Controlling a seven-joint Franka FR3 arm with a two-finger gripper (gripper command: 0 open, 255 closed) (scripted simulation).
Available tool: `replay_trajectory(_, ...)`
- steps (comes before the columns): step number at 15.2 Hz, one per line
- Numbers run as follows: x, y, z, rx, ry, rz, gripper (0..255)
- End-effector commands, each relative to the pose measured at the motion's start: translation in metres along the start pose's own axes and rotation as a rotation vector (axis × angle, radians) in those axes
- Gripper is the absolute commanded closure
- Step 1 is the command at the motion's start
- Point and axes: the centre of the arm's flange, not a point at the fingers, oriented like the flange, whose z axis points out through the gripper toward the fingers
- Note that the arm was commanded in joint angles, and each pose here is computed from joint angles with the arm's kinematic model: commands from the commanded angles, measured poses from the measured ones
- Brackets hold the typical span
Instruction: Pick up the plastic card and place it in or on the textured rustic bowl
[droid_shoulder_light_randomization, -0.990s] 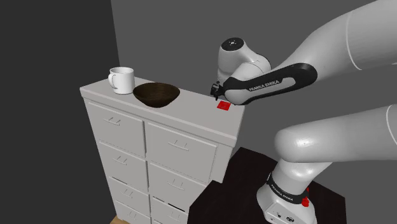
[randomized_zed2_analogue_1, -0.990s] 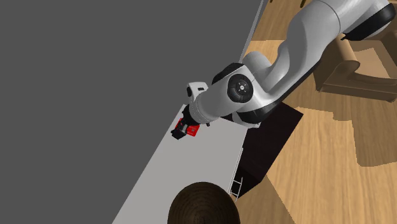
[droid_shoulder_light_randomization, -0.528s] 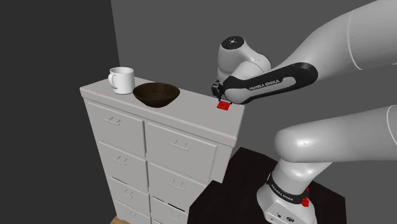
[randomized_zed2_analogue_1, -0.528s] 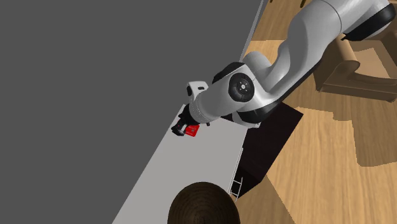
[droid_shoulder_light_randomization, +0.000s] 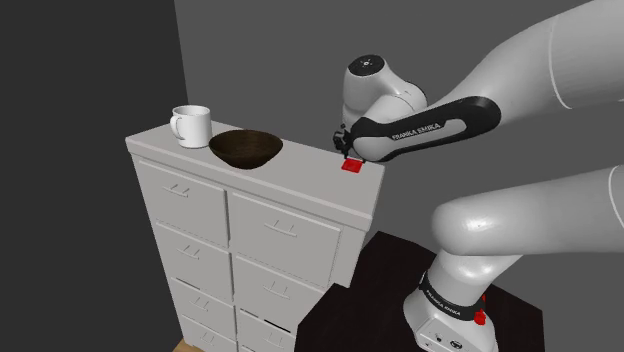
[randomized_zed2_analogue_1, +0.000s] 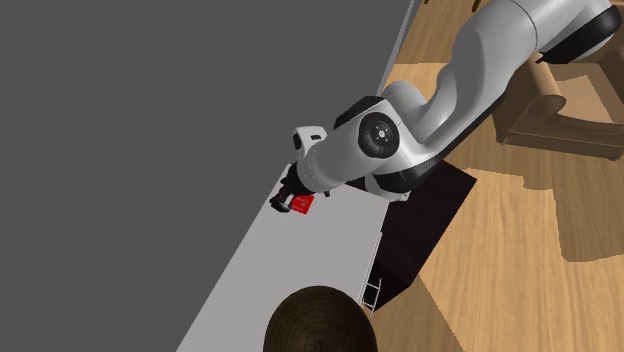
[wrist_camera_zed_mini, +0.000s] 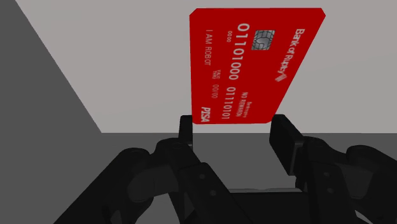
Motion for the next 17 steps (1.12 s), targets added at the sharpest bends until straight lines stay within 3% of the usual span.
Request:
replay_trajectory(1,0.004,0.0,-0.007,-0.003,-0.002,-0.001,255)
replay_trajectory(17,0.051,0.001,-0.077,-0.003,-0.002,-0.001,255)
